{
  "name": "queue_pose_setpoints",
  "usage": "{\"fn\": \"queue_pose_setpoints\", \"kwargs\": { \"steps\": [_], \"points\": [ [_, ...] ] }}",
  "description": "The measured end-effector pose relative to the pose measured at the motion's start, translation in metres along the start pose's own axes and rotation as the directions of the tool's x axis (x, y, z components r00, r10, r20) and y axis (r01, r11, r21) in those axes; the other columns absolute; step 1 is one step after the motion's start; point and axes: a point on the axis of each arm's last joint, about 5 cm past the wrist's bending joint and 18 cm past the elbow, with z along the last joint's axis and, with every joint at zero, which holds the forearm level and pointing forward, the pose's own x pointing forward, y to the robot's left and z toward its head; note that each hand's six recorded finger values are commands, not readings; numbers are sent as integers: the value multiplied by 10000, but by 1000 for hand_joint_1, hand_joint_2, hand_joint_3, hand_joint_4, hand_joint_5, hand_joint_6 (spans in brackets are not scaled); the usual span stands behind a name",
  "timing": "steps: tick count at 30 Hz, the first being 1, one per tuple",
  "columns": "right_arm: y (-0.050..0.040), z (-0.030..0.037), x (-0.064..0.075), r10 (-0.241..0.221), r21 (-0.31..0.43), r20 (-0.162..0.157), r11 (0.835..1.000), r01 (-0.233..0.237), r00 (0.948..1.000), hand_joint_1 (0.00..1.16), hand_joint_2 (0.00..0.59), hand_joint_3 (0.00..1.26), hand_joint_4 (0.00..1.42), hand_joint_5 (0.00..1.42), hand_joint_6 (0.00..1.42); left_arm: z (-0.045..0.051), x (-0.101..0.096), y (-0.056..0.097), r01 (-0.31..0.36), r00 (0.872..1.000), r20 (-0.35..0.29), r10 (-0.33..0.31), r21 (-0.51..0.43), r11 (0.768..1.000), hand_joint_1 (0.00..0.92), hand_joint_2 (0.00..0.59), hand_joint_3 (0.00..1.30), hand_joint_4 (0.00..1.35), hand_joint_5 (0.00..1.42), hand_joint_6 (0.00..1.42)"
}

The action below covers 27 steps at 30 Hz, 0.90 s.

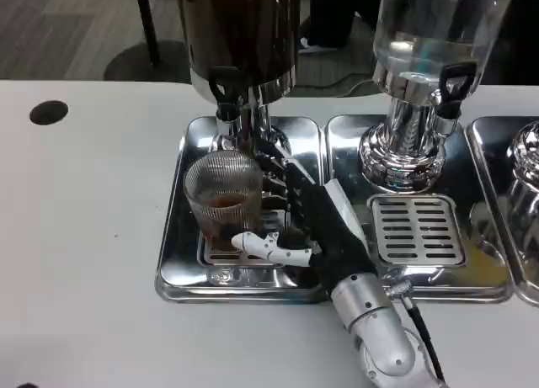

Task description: Grasp the cup under the faucet to collect the drink, then remove the cup.

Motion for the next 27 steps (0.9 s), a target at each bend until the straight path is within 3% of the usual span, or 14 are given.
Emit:
{"fn": "queue_pose_setpoints", "kwargs": {
  "steps": [11, 27],
  "points": [
    [-28, -23, -1, -321, 9, -117, 9995, 321, 9994, 1032, 147, 101, 118, 210, 256, -5, 83, 8, -79, 9999, 132, 79, 36, 10000, 0, 5, 0, 0, 0, 0],
    [42, -42, -8, -165, 36, -288, 9999, 166, 9994, 1019, 155, 101, 116, 196, 239, -4, 90, 11, -101, 9999, 58, 101, 46, 9999, 0, 5, 0, 0, 0, 0]
  ]
}}
